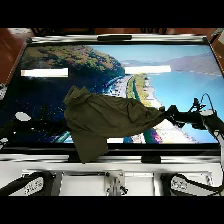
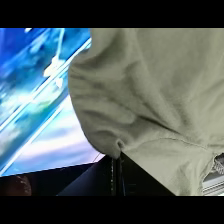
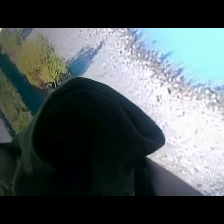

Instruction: Fold the shirts.

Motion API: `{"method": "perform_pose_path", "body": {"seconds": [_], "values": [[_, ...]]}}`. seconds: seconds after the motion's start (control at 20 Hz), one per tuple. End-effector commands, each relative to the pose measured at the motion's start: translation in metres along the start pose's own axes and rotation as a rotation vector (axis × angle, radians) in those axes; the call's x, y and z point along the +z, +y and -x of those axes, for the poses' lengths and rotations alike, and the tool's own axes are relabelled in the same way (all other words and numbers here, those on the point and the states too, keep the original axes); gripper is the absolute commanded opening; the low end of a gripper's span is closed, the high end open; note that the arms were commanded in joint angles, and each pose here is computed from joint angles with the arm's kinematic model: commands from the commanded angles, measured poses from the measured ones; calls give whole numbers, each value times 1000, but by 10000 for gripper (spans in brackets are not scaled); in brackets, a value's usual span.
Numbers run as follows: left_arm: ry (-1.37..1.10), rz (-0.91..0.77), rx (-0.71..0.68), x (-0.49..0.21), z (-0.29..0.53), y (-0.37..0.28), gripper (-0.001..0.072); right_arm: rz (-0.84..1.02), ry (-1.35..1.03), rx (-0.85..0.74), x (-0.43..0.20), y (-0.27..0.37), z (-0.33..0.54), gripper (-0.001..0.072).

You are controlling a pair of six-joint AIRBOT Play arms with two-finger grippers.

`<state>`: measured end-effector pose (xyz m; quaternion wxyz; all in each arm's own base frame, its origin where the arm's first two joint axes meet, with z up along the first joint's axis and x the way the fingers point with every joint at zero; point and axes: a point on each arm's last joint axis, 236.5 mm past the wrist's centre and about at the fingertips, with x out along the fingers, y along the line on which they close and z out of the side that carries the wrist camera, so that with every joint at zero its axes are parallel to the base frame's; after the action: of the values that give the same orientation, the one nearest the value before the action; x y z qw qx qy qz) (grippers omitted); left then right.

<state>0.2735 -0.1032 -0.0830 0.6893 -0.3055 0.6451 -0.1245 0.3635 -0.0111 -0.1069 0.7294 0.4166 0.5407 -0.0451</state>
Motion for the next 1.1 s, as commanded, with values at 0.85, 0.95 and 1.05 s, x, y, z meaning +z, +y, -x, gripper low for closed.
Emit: {"method": "perform_pose_path", "body": {"seconds": [0.85, 0.95, 1.05], "values": [[-1640, -979, -103, -59, 583, -361, 26, 1014, -1536, 313, -87, 311, 595, 61], [-1731, -1014, -169, -121, 612, -374, 26, 1082, -1609, 251, -134, 306, 634, 62], [-1761, -1039, -169, -158, 616, -370, 26, 1094, -1606, 131, -153, 288, 645, 62]]}}
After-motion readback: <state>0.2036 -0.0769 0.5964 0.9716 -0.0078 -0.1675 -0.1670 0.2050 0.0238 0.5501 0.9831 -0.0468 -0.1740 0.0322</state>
